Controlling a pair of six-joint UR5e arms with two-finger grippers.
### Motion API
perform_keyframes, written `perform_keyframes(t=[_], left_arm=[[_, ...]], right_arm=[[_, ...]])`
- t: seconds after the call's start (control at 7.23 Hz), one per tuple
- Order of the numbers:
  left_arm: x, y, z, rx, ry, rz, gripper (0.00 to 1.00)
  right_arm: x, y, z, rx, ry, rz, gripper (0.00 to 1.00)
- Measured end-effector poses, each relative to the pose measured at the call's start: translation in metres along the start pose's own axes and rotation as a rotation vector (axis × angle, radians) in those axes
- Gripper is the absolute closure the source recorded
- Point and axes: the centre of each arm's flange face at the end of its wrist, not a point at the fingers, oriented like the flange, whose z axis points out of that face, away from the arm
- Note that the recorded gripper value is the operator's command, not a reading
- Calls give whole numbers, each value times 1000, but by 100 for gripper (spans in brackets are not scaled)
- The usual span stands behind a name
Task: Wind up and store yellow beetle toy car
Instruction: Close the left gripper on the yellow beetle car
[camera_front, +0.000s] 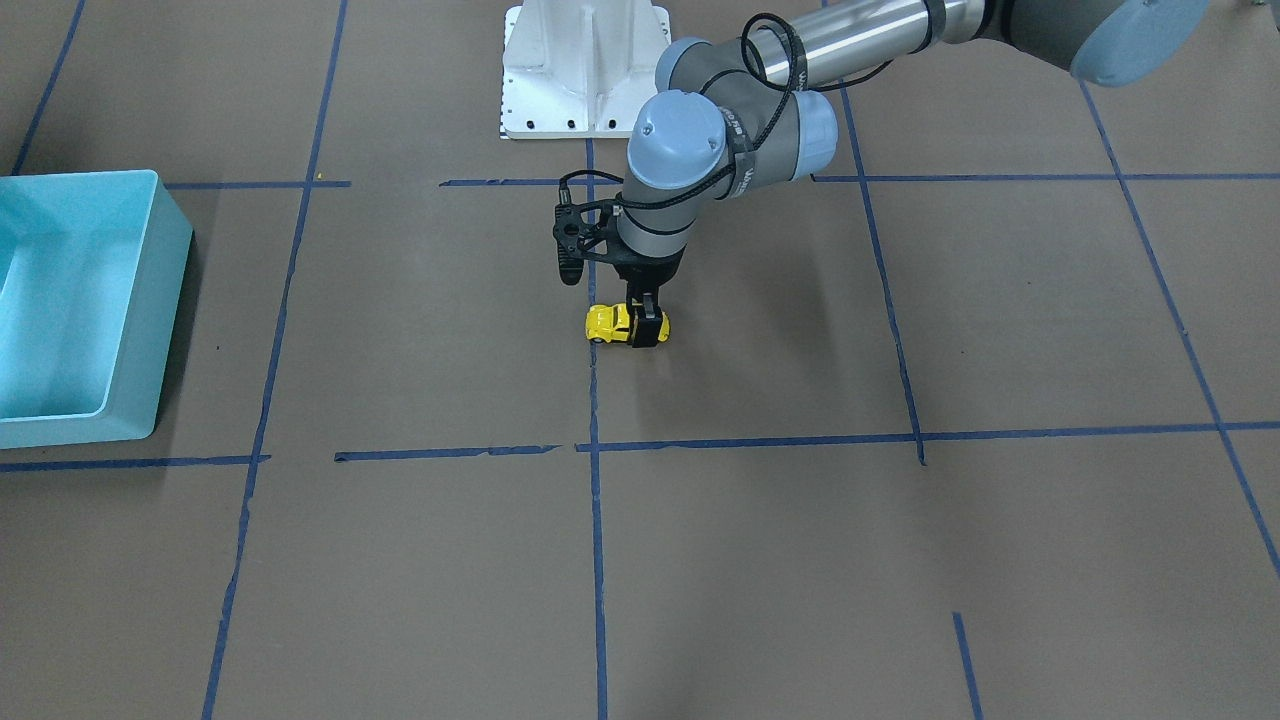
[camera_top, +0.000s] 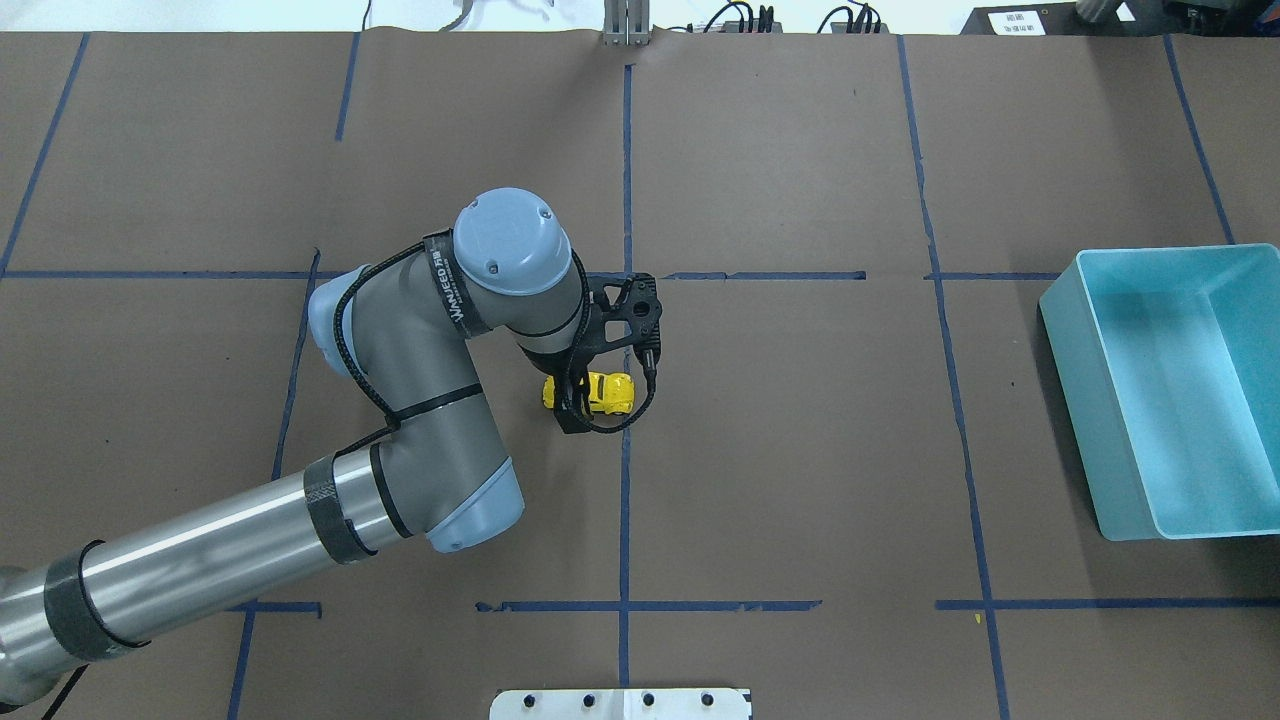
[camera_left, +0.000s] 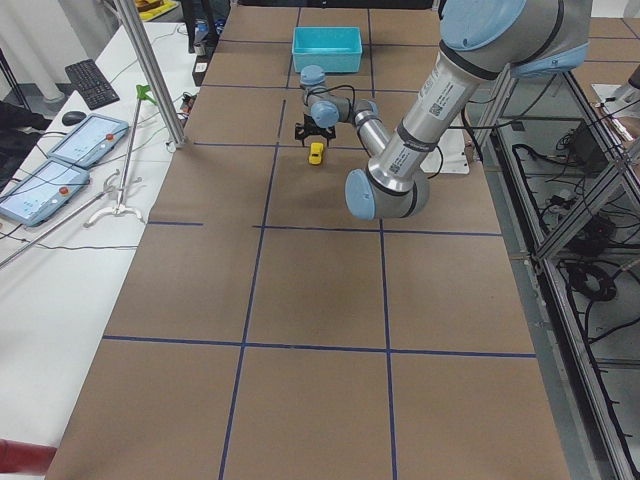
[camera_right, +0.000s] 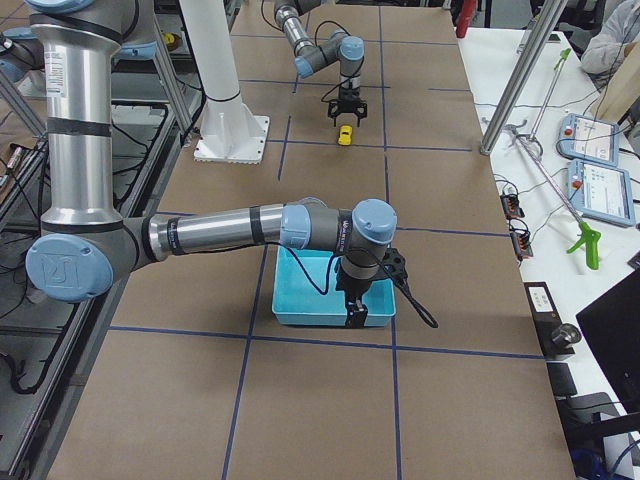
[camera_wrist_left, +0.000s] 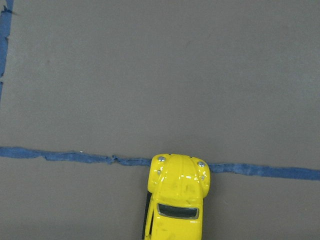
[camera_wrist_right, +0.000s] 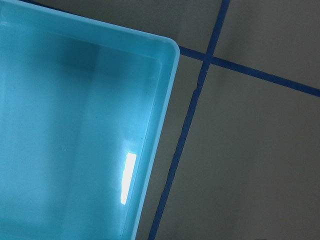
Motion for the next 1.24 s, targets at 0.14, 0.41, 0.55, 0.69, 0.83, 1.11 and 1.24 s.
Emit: perform_keyframes(t=[0.14, 0.41, 0.55, 0.69, 0.83, 1.11, 1.24], left_arm=[[-1, 1, 3, -1, -2, 0, 1], [-1, 1, 11, 4, 0, 3, 2], [-1, 1, 15, 4, 1, 3, 4], [0, 1, 18, 3, 3, 4, 10], [2, 0, 21, 2, 7, 6, 21], [4, 1, 24, 3, 9, 11, 62], [4, 2, 24, 14, 6, 17, 90]], right_arm=[[0, 0, 0, 0, 0, 0, 0], [0, 0, 0, 0, 0, 1, 0], [0, 0, 0, 0, 0, 1, 0], [0, 0, 0, 0, 0, 1, 0], [0, 0, 0, 0, 0, 1, 0], [0, 0, 0, 1, 0, 1, 0], [0, 0, -1, 1, 0, 1, 0]])
